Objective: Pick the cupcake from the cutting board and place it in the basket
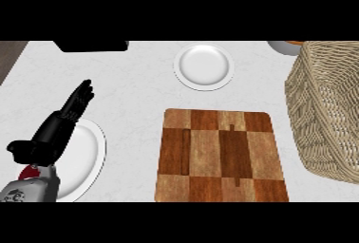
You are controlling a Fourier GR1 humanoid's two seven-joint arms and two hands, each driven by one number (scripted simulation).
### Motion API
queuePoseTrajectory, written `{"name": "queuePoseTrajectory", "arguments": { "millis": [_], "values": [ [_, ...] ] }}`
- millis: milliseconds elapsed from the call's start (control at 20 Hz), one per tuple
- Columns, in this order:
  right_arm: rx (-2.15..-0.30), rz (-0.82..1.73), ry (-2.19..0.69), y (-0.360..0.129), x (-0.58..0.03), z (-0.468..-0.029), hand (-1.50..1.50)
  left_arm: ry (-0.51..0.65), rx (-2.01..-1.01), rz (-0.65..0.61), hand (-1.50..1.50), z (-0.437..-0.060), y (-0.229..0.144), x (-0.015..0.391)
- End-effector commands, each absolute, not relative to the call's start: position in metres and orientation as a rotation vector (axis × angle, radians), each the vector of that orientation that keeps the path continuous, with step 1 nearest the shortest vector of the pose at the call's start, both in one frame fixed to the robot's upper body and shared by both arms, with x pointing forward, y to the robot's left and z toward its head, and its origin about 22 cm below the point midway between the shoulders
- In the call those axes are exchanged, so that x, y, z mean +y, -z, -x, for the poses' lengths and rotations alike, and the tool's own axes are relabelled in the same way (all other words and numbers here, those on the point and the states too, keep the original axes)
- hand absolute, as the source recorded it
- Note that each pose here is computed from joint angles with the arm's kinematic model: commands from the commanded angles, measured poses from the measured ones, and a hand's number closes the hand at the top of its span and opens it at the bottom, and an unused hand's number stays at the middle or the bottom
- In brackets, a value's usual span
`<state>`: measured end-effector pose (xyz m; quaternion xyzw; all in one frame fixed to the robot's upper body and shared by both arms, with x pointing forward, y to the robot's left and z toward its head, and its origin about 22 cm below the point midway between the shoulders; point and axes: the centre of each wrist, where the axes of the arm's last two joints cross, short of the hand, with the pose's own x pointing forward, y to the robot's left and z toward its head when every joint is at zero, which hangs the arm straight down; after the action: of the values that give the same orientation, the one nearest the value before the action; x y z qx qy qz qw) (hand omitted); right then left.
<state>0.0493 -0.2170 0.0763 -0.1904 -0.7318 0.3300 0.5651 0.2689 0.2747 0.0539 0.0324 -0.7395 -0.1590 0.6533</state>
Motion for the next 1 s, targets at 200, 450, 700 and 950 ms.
{"name": "queuePoseTrajectory", "arguments": {
  "millis": [200, 450, 700, 950],
  "values": [
    [-1.812, 0.512, -0.587, -0.151, -0.229, -0.028, 1.5, 0.367, -1.679, -0.056, 0.0, -0.27, -0.062, 0.278],
    [-1.783, 0.679, -0.584, -0.157, -0.242, -0.034, 1.5, 0.353, -1.689, -0.061, 0.0, -0.279, -0.069, 0.263],
    [-1.758, 0.721, -0.491, -0.152, -0.24, -0.053, 1.5, 0.396, -1.71, -0.055, 0.0, -0.274, -0.062, 0.269],
    [-1.771, 0.822, -0.366, -0.156, -0.251, -0.088, 1.5, 0.402, -1.702, -0.032, 0.0, -0.28, -0.061, 0.254]
  ]
}}
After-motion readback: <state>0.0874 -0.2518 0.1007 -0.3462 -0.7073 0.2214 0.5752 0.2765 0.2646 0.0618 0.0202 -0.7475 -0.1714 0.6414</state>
